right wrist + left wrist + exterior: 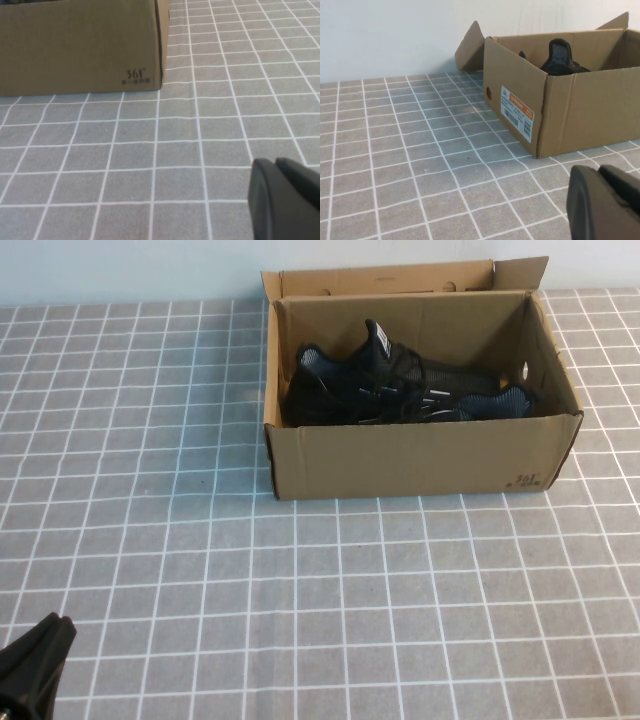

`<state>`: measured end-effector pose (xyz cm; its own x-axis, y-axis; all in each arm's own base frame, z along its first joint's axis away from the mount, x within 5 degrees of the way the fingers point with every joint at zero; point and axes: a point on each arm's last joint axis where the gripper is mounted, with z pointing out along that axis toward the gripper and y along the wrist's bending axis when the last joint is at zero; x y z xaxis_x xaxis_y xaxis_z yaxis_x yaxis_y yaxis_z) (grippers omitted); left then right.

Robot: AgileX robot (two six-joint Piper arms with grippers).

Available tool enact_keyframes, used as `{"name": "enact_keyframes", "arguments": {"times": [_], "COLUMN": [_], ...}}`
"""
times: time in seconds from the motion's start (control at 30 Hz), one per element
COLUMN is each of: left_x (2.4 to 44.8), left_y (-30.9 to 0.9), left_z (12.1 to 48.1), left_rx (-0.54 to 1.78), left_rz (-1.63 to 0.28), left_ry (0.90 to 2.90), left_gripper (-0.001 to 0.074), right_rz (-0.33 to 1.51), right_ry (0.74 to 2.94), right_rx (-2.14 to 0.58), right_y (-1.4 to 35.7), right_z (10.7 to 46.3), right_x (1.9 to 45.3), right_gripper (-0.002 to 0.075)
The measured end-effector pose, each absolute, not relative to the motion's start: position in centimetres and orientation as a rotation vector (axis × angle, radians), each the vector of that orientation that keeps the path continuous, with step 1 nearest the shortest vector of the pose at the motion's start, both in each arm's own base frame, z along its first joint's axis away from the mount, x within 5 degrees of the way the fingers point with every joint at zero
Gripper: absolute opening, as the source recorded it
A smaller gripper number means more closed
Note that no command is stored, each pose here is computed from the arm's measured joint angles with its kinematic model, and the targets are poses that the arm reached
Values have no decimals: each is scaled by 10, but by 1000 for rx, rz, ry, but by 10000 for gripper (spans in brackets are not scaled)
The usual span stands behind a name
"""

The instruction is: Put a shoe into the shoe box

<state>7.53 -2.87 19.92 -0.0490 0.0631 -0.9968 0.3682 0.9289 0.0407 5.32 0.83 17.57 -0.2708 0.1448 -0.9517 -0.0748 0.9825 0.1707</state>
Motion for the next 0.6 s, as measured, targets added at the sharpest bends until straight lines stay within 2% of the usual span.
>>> {"name": "enact_keyframes", "arguments": {"times": [0.47,0.6], "left_x": [75,74], "left_y": [-29,-28], "left_z": [199,203], "left_rx": [345,401], "left_rz": [-250,-196], "left_ry": [1607,1545], "left_gripper": [-1,-1], "right_rz": [211,211], "right_ry": [1832,1831], "right_rx": [51,51], "right_y": [8,8], "right_z": [176,176], "right_x": [53,53], "right_gripper": [-16,-16]}}
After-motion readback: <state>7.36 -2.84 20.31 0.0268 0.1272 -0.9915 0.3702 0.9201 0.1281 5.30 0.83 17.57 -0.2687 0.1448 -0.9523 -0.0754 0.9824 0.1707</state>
